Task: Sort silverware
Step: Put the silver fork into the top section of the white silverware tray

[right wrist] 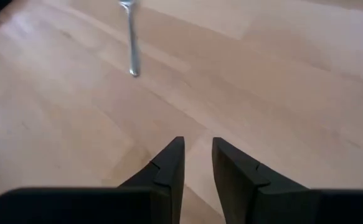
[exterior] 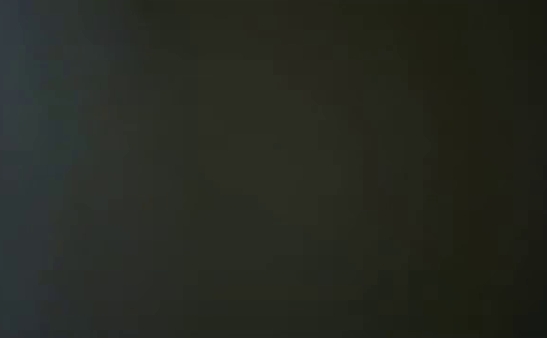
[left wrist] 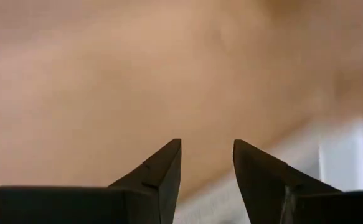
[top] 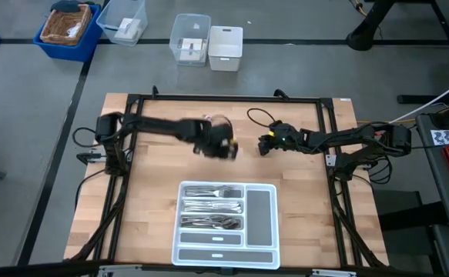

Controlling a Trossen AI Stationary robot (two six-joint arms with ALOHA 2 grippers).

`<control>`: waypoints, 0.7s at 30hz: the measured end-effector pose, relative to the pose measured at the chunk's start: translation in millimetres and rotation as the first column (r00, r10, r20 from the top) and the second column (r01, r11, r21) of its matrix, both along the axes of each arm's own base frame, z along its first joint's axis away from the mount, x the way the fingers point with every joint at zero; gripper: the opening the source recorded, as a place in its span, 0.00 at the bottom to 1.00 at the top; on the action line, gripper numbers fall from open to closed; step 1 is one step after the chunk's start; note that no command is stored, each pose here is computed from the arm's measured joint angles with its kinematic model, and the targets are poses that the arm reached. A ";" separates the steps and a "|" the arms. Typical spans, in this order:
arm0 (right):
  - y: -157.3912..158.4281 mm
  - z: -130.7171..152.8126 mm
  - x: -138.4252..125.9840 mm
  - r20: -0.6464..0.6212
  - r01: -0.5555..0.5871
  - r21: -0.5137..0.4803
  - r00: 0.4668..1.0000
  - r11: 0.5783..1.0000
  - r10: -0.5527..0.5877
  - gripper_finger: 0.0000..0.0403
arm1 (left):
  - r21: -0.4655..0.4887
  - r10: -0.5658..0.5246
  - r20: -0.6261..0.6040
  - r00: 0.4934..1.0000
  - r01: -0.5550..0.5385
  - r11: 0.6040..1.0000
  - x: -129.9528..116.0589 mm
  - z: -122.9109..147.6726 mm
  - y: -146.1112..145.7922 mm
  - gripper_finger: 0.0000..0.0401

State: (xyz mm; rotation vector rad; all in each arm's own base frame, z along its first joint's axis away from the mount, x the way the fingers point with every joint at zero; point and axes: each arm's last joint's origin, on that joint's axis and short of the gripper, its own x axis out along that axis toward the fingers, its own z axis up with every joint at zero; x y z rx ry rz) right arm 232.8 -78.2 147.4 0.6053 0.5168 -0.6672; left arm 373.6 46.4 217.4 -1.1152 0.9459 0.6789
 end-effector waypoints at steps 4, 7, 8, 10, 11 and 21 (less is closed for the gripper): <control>0.6 -2.2 -1.7 -0.017 0.015 0.029 1.000 0.999 -0.015 0.21 | 0.041 0.252 -0.003 0.968 -0.252 0.967 -10.1 0.0 52.2 0.33; 1.3 -2.4 -1.5 -0.014 -0.003 0.044 1.000 0.999 0.003 0.21 | 0.035 0.435 -0.004 0.900 -0.435 0.900 -21.4 -1.6 87.8 0.33; 1.3 -2.4 -1.5 -0.013 -0.004 0.045 1.000 0.999 0.005 0.21 | 0.023 0.486 -0.005 0.874 -0.486 0.874 -24.5 -3.0 97.7 0.33; 1.3 -2.4 -1.5 -0.013 -0.004 0.045 1.000 0.999 0.005 0.21 | -0.010 0.578 -0.012 0.816 -0.578 0.816 -31.0 -5.4 114.3 0.33; 1.3 -2.4 -1.5 -0.013 -0.004 0.045 1.000 0.999 0.005 0.21 | -0.023 0.610 -0.017 0.792 -0.611 0.792 -33.3 -7.3 120.7 0.33; 1.0 -1.2 -0.5 0.000 -0.008 0.036 1.000 0.999 0.008 0.21 | -0.105 0.689 -0.052 0.723 -0.690 0.716 -27.4 -45.1 148.4 0.33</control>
